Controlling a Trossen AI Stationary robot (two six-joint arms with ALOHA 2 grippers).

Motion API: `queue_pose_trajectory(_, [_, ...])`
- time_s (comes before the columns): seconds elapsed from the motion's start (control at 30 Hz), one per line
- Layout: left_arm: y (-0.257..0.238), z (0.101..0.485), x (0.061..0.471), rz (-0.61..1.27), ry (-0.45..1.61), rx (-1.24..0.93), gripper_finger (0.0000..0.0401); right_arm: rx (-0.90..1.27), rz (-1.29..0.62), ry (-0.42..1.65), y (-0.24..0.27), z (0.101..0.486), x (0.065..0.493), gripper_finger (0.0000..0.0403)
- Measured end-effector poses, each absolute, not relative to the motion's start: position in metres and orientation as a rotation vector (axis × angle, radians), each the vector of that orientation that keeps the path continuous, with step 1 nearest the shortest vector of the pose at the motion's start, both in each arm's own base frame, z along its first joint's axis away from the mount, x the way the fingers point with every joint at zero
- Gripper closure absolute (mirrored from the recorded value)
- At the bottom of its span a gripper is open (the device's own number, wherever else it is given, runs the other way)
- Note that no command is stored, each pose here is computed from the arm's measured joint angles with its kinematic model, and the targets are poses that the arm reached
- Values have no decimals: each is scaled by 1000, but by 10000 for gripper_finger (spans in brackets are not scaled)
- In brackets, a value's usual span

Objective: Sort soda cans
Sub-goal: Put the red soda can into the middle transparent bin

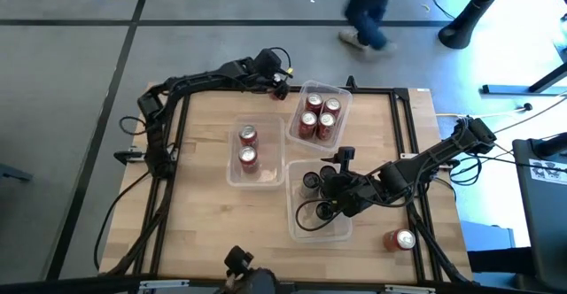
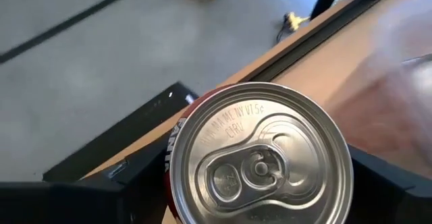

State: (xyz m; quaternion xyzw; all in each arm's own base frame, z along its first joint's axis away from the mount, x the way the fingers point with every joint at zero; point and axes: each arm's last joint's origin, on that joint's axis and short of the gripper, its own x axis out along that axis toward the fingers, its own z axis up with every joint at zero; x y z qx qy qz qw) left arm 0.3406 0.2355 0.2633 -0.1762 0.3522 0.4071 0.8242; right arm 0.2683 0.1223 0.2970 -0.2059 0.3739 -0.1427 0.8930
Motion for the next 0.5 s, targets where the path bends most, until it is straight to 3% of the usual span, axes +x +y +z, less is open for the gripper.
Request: queue_pose_trajectory(0.5, [148, 360, 306, 782, 639, -238, 97, -416, -298, 777, 123, 297, 268, 52])
